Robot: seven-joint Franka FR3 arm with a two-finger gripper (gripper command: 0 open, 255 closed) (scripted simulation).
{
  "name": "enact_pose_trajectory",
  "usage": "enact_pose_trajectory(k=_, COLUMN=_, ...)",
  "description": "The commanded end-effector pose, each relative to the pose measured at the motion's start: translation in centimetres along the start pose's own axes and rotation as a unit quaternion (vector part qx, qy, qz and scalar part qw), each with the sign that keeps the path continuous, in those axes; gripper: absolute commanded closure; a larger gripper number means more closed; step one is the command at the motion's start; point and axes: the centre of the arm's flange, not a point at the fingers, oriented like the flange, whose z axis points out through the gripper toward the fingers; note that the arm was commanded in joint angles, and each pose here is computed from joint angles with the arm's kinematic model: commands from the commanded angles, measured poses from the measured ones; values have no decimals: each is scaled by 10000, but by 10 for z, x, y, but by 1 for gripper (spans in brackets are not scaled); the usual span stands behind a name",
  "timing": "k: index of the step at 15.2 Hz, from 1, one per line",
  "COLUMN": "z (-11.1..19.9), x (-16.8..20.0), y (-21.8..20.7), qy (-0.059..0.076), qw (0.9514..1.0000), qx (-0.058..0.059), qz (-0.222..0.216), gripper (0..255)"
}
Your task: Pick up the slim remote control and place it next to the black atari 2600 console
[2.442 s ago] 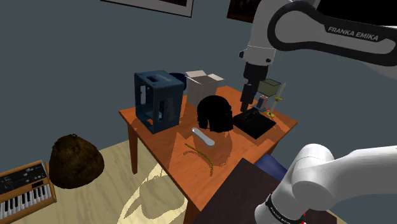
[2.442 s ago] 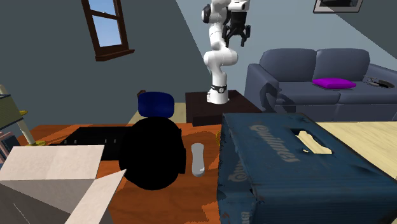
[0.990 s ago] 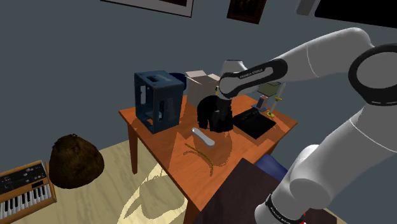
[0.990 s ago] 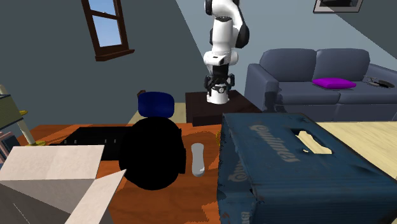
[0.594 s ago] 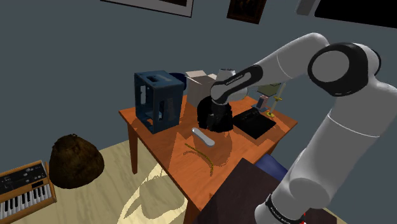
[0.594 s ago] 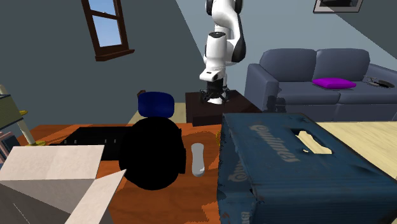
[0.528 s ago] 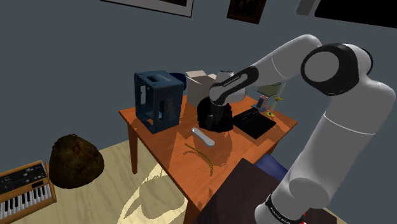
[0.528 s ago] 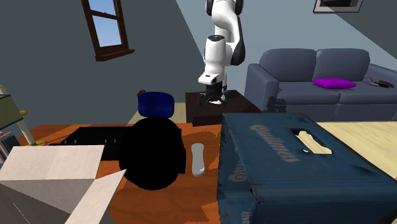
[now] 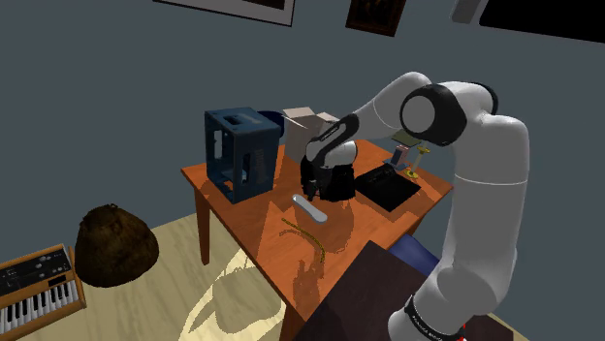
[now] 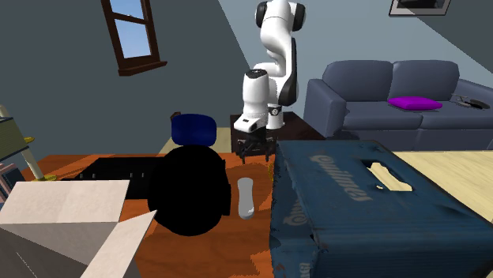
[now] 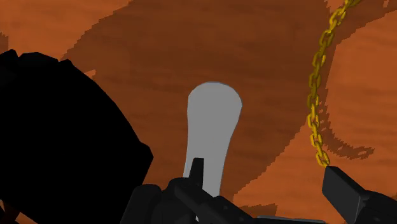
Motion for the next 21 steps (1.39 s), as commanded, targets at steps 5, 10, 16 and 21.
enact_pose_trajectory(k=5, z=60, x=36, y=35, qy=78, qw=9999, qx=5, qz=139, gripper=0)
enact_pose_trajectory(k=10, z=94, x=49, y=48, qy=104, qw=9998, qx=6, qz=184, gripper=0)
enact_pose_trajectory(k=16, z=118, x=50, y=48, qy=104, qw=9998, qx=6, qz=184, gripper=0)
enact_pose_trajectory(k=21, z=118, x=50, y=48, qy=104, qw=9998, qx=6, qz=184, gripper=0)
